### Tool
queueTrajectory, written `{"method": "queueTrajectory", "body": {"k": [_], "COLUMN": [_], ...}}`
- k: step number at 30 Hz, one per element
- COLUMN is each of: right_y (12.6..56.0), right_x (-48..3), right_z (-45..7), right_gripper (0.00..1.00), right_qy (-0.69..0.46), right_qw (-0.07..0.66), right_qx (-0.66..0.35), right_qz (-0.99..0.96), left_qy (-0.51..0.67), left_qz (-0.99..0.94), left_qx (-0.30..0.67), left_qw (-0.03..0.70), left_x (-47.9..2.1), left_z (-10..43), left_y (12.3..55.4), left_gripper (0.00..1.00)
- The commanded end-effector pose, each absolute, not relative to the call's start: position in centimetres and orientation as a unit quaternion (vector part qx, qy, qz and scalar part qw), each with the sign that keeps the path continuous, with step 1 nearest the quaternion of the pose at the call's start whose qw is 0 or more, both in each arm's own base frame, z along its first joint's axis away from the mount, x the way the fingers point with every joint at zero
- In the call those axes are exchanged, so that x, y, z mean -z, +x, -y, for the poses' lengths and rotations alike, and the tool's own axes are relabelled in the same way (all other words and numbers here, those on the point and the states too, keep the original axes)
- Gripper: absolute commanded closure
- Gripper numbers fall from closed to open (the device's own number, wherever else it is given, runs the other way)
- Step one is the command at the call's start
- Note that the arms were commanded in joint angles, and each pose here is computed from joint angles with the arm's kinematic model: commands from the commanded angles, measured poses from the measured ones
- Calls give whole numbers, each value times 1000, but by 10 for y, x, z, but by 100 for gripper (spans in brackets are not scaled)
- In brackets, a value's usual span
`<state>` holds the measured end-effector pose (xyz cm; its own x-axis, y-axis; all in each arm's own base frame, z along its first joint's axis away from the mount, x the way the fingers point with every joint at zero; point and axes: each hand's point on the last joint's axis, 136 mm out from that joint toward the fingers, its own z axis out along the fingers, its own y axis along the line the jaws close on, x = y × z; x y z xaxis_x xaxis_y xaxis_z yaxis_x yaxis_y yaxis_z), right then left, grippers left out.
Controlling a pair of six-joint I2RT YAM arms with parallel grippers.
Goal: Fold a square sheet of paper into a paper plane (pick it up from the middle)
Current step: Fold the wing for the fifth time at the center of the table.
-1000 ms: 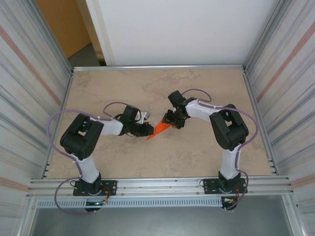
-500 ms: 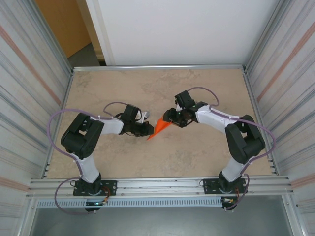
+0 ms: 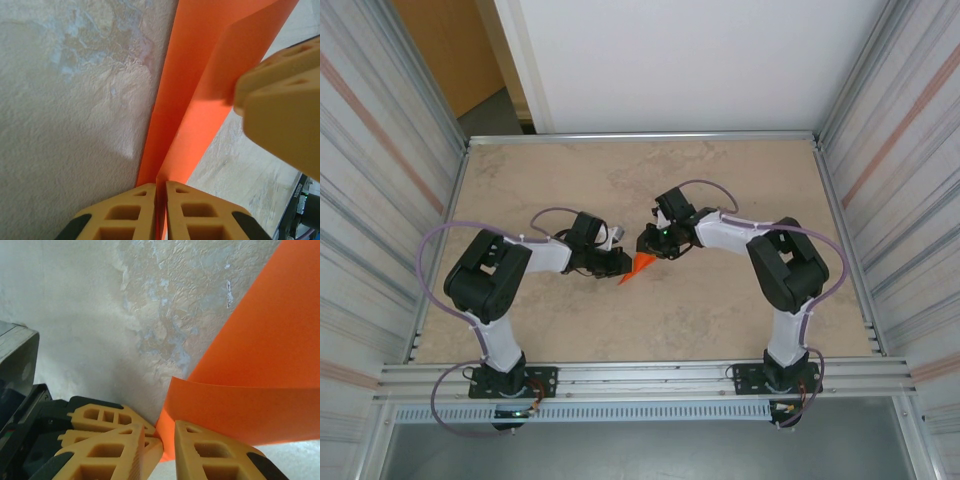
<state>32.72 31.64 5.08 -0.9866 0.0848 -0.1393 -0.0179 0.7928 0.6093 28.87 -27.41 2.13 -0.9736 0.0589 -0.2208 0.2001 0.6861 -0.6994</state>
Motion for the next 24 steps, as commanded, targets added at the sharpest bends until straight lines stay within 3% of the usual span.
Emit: {"method": "queueTrajectory", "body": {"k": [1, 24], "right_y": [332, 340], "right_x": [-49, -20], "right_z": [-320, -303], "right_gripper": [79, 80], "right_qy": [13, 44], "right_qw": [82, 63], "right_qx": [-319, -289], "right_qz": [-944, -954], "left_qy": [52, 28], "left_qz": [-928, -939], "left_qx": [363, 342], "left_qw": [58, 40], "left_x": [-2, 10], "left_z": [265, 257], "left_y": [279, 277], "left_gripper": [87, 87]}}
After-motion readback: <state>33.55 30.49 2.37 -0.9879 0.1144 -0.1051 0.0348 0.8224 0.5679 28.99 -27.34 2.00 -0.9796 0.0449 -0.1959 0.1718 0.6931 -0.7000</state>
